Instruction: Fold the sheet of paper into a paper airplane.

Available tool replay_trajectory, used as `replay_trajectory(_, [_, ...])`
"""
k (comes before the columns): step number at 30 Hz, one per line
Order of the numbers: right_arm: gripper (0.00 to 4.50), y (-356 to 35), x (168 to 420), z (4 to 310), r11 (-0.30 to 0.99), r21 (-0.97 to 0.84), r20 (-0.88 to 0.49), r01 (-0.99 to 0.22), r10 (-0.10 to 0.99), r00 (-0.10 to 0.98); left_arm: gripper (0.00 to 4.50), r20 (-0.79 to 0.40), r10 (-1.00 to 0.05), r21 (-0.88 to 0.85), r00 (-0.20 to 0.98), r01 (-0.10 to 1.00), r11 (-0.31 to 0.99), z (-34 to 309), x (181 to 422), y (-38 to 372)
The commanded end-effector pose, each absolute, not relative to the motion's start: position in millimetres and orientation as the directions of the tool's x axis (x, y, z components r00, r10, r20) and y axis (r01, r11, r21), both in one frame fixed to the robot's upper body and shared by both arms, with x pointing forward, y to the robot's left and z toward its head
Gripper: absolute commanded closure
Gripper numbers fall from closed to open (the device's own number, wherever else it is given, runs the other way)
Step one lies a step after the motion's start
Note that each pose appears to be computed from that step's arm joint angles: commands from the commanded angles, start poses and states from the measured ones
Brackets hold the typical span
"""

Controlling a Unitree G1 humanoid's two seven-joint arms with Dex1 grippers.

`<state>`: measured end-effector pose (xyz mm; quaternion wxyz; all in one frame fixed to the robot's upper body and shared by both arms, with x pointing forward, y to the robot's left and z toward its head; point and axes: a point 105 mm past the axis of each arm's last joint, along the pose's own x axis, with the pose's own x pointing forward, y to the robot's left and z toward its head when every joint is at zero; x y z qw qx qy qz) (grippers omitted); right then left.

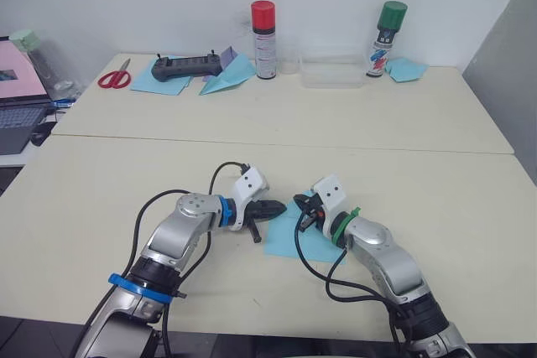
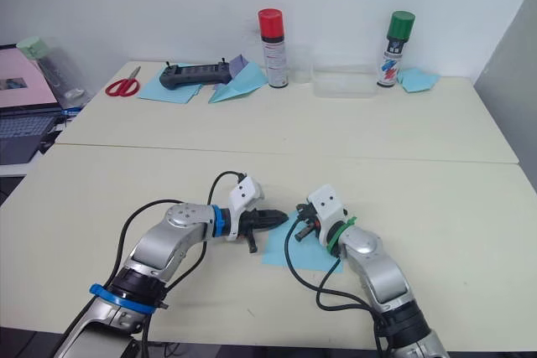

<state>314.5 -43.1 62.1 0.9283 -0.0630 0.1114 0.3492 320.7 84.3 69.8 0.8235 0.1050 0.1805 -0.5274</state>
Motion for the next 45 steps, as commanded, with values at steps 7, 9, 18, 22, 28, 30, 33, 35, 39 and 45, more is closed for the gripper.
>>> replay_trajectory(7, [4.50, -51.3, 311.8, 42.8, 0.757, -0.032, -0.330, -0.652, 0.608, 0.722, 4.47, -0.444, -0.810, -0.005, 0.382, 0.904, 0.428, 55.6, 329.4, 73.7])
replay_trajectory(9, [4.50, -51.5, 311.5, 42.1, 0.758, -0.031, -0.331, -0.651, 0.607, 0.722, 4.47, -0.459, -0.797, -0.006, 0.393, 0.896, 0.445, 52.3, 332.1, 75.4])
replay_trajectory(18, [4.50, -51.3, 311.5, 39.2, 0.758, -0.026, -0.336, -0.652, 0.608, 0.720, 4.47, -0.578, -0.745, -0.044, 0.334, 0.898, 0.437, 35.1, 306.7, 108.5])
replay_trajectory(22, [4.50, -51.4, 313.8, 35.6, 0.760, -0.022, -0.339, -0.650, 0.605, 0.720, 4.47, -0.607, -0.726, -0.060, 0.322, 0.893, 0.445, 34.9, 291.8, 124.4])
replay_trajectory(28, [4.50, -46.7, 317.5, 30.8, 0.758, -0.012, -0.336, -0.652, 0.611, 0.717, 4.47, -0.622, -0.698, -0.067, 0.354, 0.864, 0.498, 36.4, 275.8, 148.3])
replay_trajectory(30, [4.50, -42.3, 317.9, 30.9, 0.750, -0.009, -0.331, -0.661, 0.621, 0.710, 4.47, -0.615, -0.691, -0.062, 0.380, 0.850, 0.523, 40.4, 274.0, 155.1])
replay_trajectory(33, [4.50, -38.8, 319.1, 31.9, 0.739, -0.009, -0.324, -0.673, 0.635, 0.702, 4.47, -0.467, -0.750, 0.003, 0.469, 0.848, 0.529, 76.9, 286.6, 148.4])
replay_trajectory(35, [4.50, -37.0, 319.7, 32.6, 0.735, -0.008, -0.319, -0.678, 0.640, 0.699, 4.47, -0.338, -0.785, 0.006, 0.519, 0.835, 0.550, 106.1, 297.4, 141.7])
replay_trajectory(39, [4.50, -36.1, 316.4, 35.9, 0.725, -0.006, -0.306, -0.688, 0.654, 0.692, 4.47, -0.275, -0.837, -0.015, 0.472, 0.869, 0.495, 126.2, 303.2, 128.7])
replay_trajectory(45, [4.50, -43.6, 300.2, 49.7, 0.686, 0.057, -0.254, -0.725, 0.712, 0.654, 4.47, -0.357, -0.863, 0.028, 0.356, 0.928, 0.371, 95.4, 300.8, 98.4])
